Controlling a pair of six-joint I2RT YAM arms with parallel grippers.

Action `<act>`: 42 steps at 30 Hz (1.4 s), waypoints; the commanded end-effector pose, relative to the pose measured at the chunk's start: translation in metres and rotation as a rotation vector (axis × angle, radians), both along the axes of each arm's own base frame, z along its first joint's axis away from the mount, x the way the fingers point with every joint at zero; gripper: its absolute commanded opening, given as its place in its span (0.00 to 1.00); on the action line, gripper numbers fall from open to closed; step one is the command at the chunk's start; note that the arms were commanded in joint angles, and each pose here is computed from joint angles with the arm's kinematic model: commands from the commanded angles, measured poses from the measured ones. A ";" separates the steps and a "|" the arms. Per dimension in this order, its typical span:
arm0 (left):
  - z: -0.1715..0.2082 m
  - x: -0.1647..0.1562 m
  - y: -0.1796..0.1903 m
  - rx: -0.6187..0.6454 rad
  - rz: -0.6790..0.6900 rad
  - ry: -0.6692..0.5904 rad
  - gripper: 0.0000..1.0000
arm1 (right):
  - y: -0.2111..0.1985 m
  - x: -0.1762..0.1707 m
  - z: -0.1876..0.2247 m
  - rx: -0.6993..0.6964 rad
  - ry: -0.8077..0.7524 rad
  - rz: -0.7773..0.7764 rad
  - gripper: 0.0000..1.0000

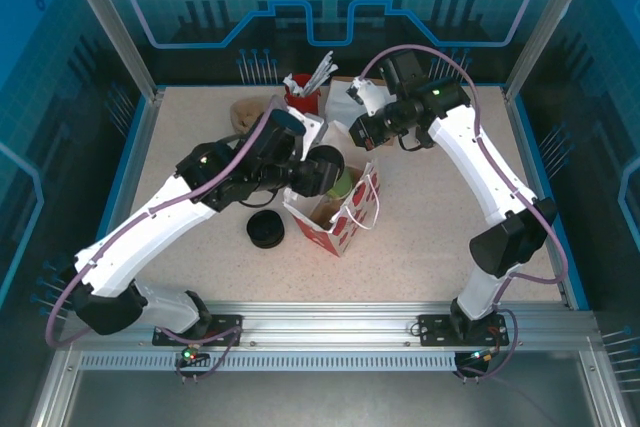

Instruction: Pack the takeout coffee

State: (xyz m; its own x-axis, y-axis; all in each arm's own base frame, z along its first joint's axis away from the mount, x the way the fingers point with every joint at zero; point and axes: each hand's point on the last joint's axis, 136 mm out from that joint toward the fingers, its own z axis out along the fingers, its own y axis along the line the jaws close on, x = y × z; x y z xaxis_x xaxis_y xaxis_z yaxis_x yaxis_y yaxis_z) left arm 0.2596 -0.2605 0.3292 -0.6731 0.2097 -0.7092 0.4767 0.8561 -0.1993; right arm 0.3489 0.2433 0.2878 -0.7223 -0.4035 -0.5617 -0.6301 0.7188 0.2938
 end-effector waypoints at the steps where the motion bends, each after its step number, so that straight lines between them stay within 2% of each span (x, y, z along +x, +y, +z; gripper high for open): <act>1: 0.009 0.003 0.009 -0.033 0.034 -0.064 0.62 | 0.011 -0.014 0.012 0.031 -0.019 0.091 0.00; 11: 0.006 0.007 0.030 -0.043 0.124 -0.135 0.61 | 0.021 -0.020 0.020 0.099 -0.063 0.139 0.00; 22: 0.000 0.010 0.031 -0.029 0.121 -0.187 0.61 | 0.037 -0.022 0.028 0.113 -0.115 0.186 0.00; 35: -0.025 0.012 0.025 0.039 0.129 -0.167 0.60 | 0.055 -0.027 0.032 0.112 -0.120 0.231 0.00; 42: -0.037 0.008 0.016 0.026 0.110 -0.152 0.60 | 0.059 -0.029 0.031 0.115 -0.114 0.239 0.00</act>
